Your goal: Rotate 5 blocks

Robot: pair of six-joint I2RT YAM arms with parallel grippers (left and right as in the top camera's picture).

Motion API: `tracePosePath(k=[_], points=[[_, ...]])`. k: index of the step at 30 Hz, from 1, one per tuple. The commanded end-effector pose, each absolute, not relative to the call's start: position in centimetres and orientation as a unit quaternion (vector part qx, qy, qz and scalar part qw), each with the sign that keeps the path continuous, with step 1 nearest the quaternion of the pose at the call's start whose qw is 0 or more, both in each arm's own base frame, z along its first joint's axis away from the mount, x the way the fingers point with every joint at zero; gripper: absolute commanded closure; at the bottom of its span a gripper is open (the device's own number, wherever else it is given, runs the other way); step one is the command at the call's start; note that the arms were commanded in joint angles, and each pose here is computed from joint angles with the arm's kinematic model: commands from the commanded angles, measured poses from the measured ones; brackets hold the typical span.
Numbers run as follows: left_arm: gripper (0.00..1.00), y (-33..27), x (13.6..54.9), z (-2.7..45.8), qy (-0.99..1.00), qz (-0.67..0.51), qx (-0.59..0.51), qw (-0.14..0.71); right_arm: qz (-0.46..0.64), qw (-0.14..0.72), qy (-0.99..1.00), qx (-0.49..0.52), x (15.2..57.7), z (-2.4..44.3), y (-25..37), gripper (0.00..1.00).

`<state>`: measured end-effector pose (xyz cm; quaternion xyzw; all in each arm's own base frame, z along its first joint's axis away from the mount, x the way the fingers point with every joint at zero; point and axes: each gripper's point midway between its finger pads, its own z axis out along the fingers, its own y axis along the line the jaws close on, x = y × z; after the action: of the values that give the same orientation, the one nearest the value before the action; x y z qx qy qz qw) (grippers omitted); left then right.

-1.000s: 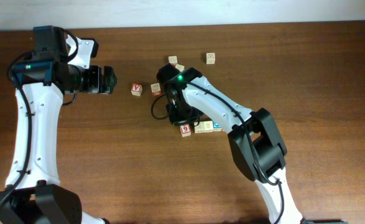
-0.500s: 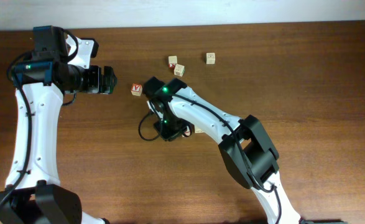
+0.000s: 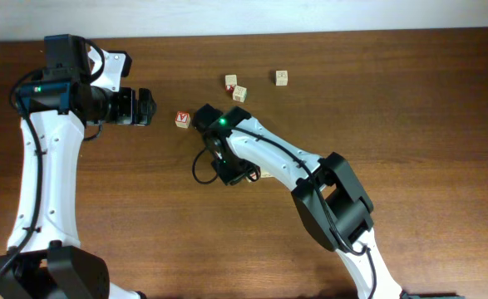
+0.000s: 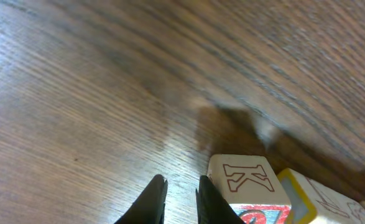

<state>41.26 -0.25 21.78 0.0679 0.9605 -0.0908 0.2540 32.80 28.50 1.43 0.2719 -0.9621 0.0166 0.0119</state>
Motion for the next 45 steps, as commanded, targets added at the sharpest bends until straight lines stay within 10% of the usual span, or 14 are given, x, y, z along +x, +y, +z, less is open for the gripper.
tracePosePath(k=[1,45], points=[[0.01,-0.3,41.6,22.4,0.958,-0.094,0.067,0.263,0.03,0.008,-0.97,0.242,33.6,1.3,27.3,0.82],[0.01,-0.3,41.6,22.4,0.958,-0.094,0.067,0.263,-0.018,-0.01,-0.995,0.097,37.5,3.6,25.0,0.96]])
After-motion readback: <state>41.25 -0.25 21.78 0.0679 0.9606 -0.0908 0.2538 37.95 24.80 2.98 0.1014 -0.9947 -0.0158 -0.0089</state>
